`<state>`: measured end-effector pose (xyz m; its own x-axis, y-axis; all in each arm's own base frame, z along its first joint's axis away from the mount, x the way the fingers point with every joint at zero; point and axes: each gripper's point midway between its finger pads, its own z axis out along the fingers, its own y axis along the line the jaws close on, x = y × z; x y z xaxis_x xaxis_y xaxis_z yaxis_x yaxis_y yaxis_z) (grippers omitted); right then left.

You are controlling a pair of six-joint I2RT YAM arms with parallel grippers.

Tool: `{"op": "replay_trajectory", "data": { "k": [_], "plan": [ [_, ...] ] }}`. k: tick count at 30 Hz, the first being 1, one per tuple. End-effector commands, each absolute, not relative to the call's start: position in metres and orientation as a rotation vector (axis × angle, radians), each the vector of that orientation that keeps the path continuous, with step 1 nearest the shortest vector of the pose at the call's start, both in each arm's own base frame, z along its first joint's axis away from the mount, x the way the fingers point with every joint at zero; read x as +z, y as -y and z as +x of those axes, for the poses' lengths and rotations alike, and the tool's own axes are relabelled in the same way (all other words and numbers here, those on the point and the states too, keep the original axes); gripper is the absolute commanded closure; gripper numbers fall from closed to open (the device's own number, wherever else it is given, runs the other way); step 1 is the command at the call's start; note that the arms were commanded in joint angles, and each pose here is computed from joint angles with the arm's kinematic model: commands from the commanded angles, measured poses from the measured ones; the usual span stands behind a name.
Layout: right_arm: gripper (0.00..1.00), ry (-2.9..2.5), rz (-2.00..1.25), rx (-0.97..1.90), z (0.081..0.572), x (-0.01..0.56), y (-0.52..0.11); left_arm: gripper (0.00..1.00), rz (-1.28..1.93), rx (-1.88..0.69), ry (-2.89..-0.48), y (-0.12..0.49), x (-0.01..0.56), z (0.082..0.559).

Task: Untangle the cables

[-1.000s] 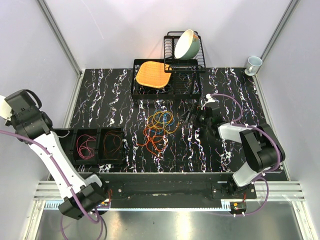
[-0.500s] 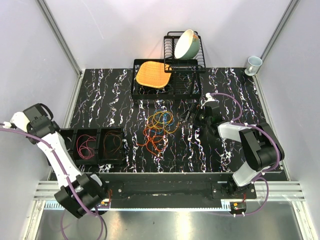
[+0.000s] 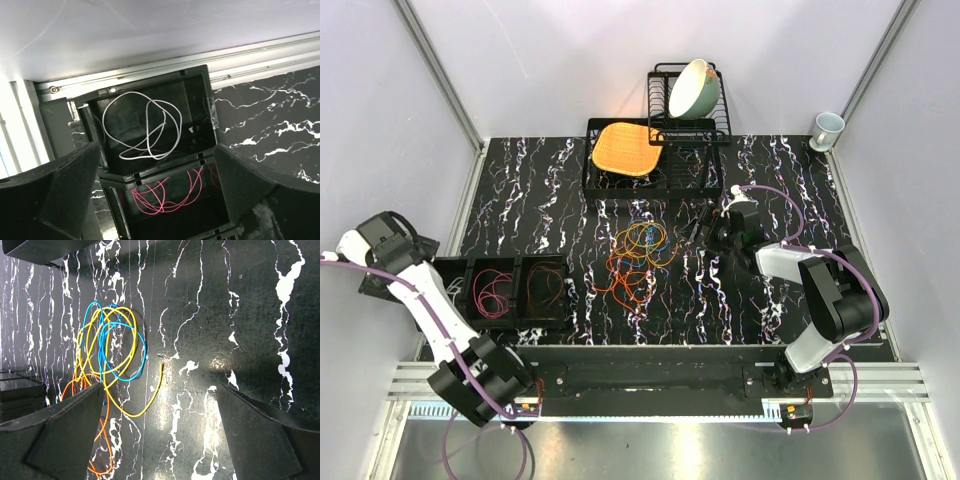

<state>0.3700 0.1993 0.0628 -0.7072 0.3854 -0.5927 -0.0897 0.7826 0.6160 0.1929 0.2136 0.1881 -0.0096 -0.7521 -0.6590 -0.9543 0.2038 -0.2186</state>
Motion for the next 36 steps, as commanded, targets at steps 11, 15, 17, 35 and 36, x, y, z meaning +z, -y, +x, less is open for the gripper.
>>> {"op": "replay_trajectory", "data": {
  "k": [11, 15, 17, 35, 36],
  "plan": [
    [0.00, -2.126, 0.206, 0.869, 0.380, 0.098, -0.204, 0.01, -1.114, 0.264, -1.749, -0.153, 0.261, 0.245],
    [0.00, -2.123, 0.213, 0.846, 0.382, 0.099, -0.201, 0.01, -0.915, 0.170, -1.842, -0.097, 0.265, 0.280],
    [0.00, -2.122, 0.218, 0.834, 0.382, 0.099, -0.199, 0.01, -0.861, 0.159, -1.889, -0.081, 0.260, 0.292],
    [0.00, -2.078, 0.237, 0.735, 0.385, 0.110, -0.183, 0.01, -0.132, -0.175, -2.179, 0.161, 0.188, 0.383],
    [0.00, -2.068, 0.238, 0.738, 0.384, 0.111, -0.183, 0.01, -0.119, -0.187, -2.183, 0.168, 0.185, 0.384]
  ]
}}
